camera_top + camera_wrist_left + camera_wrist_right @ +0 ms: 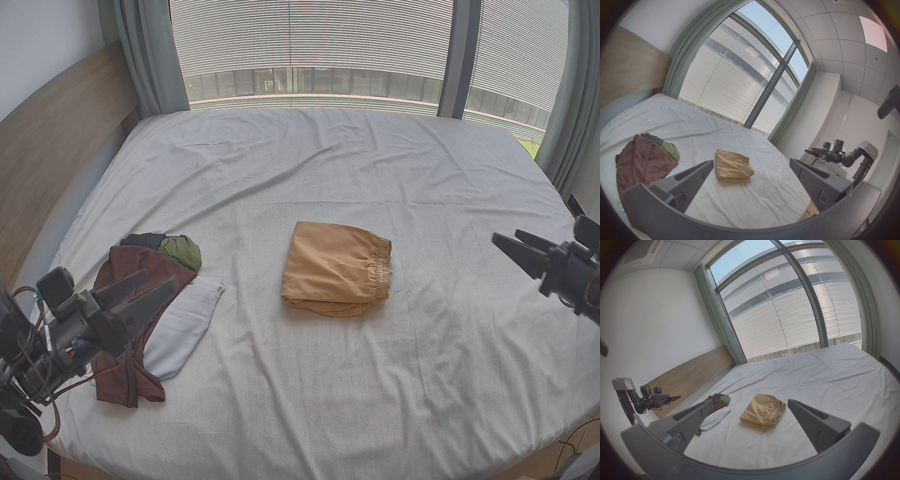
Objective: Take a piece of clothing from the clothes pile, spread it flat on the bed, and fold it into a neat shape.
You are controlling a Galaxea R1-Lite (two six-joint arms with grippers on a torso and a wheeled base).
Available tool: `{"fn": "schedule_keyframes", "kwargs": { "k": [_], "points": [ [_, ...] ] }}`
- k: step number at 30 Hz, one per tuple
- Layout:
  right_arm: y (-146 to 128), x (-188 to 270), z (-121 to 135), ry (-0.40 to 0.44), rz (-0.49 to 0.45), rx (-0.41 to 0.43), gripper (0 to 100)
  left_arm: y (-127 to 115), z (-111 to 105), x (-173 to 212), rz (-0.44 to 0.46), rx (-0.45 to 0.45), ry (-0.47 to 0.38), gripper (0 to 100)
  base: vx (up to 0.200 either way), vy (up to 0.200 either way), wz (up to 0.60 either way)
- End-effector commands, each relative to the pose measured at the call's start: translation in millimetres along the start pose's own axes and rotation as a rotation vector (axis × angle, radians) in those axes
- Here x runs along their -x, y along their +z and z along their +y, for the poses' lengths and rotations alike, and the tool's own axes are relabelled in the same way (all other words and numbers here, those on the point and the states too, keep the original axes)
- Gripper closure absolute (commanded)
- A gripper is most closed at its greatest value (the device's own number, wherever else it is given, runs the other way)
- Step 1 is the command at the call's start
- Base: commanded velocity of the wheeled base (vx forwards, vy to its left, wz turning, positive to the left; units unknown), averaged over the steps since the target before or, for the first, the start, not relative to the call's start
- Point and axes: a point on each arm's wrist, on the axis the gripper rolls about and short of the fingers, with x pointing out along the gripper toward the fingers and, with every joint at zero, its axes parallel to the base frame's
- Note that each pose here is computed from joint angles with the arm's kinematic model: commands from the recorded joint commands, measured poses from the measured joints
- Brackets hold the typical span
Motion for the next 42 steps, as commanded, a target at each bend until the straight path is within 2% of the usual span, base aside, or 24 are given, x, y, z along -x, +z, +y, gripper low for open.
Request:
{"fn": "schedule_keyframes", "kwargs": {
  "k": [1,5,8,10,11,14,16,18,19,21,24,26,28,30,32,34,35,36,38,42],
  "points": [
    [-86,189,55,-0.063,-0.257,0.215,0,-16,-54,139,-0.124,-0.172,0.121,0,0.000,0.000,0.00],
    [-120,200,54,-0.071,-0.247,0.224,0,-37,-63,166,-0.120,-0.188,0.119,0,0.000,0.000,0.00],
    [-132,201,53,-0.122,-0.200,0.192,0,-63,-67,190,-0.118,-0.221,0.121,0,0.000,0.000,0.00],
    [-142,200,50,-0.148,-0.117,0.171,0,-71,-64,192,-0.082,-0.227,0.147,0,0.000,0.000,0.00],
    [-146,200,48,-0.197,-0.084,0.161,0,-72,-62,191,-0.064,-0.239,0.177,0,0.000,0.000,0.00],
    [-143,202,45,-0.386,-0.121,0.168,0,-72,-60,191,-0.077,-0.243,0.258,0,0.000,0.000,0.00],
    [-143,202,44,-0.444,-0.121,0.185,0,-75,-59,191,-0.057,-0.253,0.298,0,0.000,0.000,0.00],
    [-143,202,44,-0.450,-0.119,0.217,0,-85,-54,192,0.045,-0.286,0.370,0,0.000,0.000,0.00],
    [-143,202,44,-0.449,-0.119,0.217,0,-86,-53,193,0.053,-0.287,0.381,0,0.000,0.000,0.00],
    [-144,202,43,-0.447,-0.112,0.221,0,-84,-53,193,0.013,-0.304,0.472,0,0.000,0.000,0.00],
    [-144,202,44,-0.399,-0.101,0.251,0,-85,-55,194,-0.033,-0.344,0.551,0,0.000,0.000,0.00],
    [-144,201,46,-0.332,-0.090,0.272,0,-87,-57,196,-0.057,-0.381,0.552,0,0.000,0.000,0.00],
    [-144,201,46,-0.330,-0.090,0.274,0,-87,-58,198,-0.076,-0.393,0.532,0,0.000,0.000,0.00],
    [-144,201,45,-0.365,-0.095,0.276,0,-86,-58,198,-0.084,-0.394,0.535,0,0.000,0.000,0.00],
    [-144,202,44,-0.438,-0.101,0.275,0,-87,-58,198,-0.083,-0.392,0.543,0,0.000,0.000,0.00],
    [-144,203,43,-0.498,-0.104,0.273,0,-89,-55,199,-0.057,-0.419,0.619,0,0.000,0.000,0.00],
    [-143,203,43,-0.502,-0.104,0.276,0,-92,-53,200,-0.026,-0.426,0.676,0,0.000,0.000,0.00],
    [-144,203,43,-0.500,-0.102,0.282,0,-94,-53,201,-0.006,-0.411,0.689,0,0.000,0.000,0.00],
    [-143,202,43,-0.463,-0.105,0.302,0,-93,-53,200,-0.023,-0.402,0.663,0,0.000,0.000,0.00],
    [-143,202,44,-0.444,-0.111,0.258,0,-92,-53,200,-0.028,-0.395,0.659,0,0.000,0.000,0.00]
  ]
}}
